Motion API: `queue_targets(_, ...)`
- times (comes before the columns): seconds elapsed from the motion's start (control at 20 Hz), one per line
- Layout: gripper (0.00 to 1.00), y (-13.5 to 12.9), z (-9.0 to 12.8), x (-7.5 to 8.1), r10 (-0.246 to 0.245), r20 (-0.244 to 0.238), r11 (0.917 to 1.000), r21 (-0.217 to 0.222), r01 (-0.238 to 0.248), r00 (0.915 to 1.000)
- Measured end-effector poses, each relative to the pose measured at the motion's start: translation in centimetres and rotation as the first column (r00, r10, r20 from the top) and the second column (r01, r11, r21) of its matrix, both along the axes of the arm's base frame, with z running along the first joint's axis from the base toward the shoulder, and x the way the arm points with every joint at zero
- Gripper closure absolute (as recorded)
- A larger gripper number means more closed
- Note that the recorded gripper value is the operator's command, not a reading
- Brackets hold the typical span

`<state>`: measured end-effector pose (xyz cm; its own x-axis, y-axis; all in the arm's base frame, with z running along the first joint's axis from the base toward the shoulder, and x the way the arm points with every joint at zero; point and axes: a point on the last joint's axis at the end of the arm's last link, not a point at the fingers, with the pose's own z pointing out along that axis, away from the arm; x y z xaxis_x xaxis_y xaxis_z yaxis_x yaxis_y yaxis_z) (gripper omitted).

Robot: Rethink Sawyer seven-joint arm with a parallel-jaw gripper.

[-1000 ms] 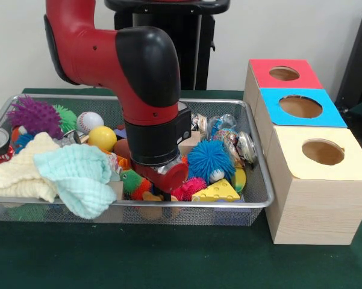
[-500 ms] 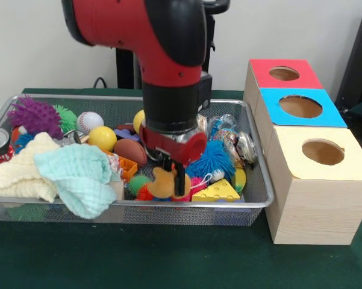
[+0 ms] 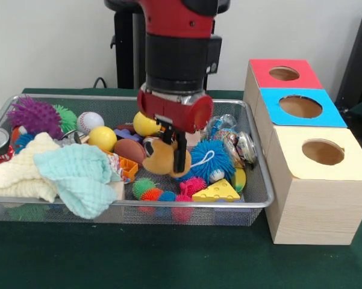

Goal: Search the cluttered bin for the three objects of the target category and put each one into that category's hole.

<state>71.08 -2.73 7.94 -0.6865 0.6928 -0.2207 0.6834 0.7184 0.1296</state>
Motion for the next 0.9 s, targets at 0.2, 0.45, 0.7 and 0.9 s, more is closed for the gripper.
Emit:
queue_targets(0.2,1.0,0.3,2.4,0.2,0.008,0.016,0.9997,-0.021,-0.008,0.9998)
queue_targets(0.45,1.0,0.8,4.4,0.0,0.009,0.024,0.9995,-0.032,-0.008,0.9997)
queue_targets(0.7,1.0,2.3,6.7,-2.2,0.011,-0.01,0.9989,-0.046,-0.012,0.9999)
queue_targets(0.9,1.0,4.2,8.5,-4.3,0.021,-0.06,0.9987,-0.046,-0.023,0.998)
